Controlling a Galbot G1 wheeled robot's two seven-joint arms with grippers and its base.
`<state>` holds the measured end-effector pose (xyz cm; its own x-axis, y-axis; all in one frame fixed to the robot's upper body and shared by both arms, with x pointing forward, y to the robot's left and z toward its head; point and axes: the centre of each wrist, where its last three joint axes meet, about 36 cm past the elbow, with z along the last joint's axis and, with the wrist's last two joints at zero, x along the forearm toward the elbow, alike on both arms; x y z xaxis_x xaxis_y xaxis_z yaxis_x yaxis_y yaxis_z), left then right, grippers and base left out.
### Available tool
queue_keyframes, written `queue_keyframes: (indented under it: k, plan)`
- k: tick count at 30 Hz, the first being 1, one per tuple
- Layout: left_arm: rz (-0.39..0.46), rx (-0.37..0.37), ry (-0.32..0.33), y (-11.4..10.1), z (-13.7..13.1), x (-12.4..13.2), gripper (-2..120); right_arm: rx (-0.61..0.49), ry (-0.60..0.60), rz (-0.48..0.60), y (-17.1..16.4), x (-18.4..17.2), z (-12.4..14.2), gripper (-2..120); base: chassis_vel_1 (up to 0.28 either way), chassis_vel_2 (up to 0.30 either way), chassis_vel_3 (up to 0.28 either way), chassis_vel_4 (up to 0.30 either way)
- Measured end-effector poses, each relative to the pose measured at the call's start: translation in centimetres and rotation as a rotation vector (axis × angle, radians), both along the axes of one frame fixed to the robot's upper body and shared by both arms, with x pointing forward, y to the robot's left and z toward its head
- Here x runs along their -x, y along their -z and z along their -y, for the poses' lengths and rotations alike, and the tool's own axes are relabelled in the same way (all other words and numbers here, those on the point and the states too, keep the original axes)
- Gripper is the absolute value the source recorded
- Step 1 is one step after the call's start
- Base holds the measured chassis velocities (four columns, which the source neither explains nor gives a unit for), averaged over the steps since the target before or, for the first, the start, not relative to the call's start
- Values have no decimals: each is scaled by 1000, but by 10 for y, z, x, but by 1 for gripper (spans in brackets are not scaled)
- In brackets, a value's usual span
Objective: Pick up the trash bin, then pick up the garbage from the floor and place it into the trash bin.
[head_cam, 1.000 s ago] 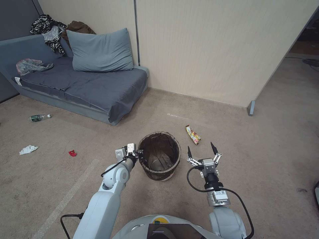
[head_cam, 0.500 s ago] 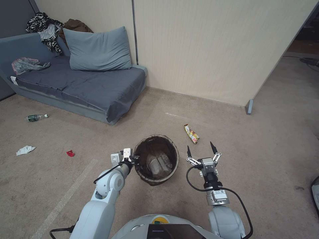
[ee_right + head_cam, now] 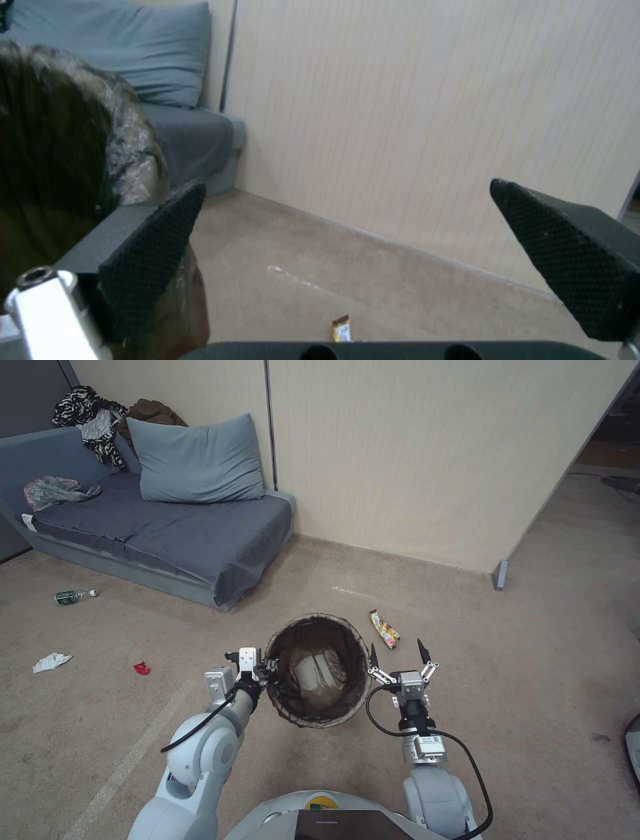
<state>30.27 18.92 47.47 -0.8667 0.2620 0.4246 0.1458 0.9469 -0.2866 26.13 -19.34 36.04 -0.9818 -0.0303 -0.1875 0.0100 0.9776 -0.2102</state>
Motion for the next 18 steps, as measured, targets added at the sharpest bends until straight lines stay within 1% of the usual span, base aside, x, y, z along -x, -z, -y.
queue_keyframes:
  k: [2,3,6,12,18]
  plan:
    - [57,-31,0,-7,1,9,0,-3,-5,9,0,0,1,100,0,0,0,0]
    - [57,-31,0,-7,1,9,0,-3,-5,9,0,0,1,100,0,0,0,0]
    - [97,-49,-12,-14,2,17,0,-10,-28,48,-1,4,10,100,0,0,0,0]
    - [124,-75,-23,-21,3,22,0,-11,-33,54,-2,5,11,100,0,0,0,0]
    - [131,-104,-38,-21,0,20,0,-10,-33,66,-1,4,12,100,0,0,0,0]
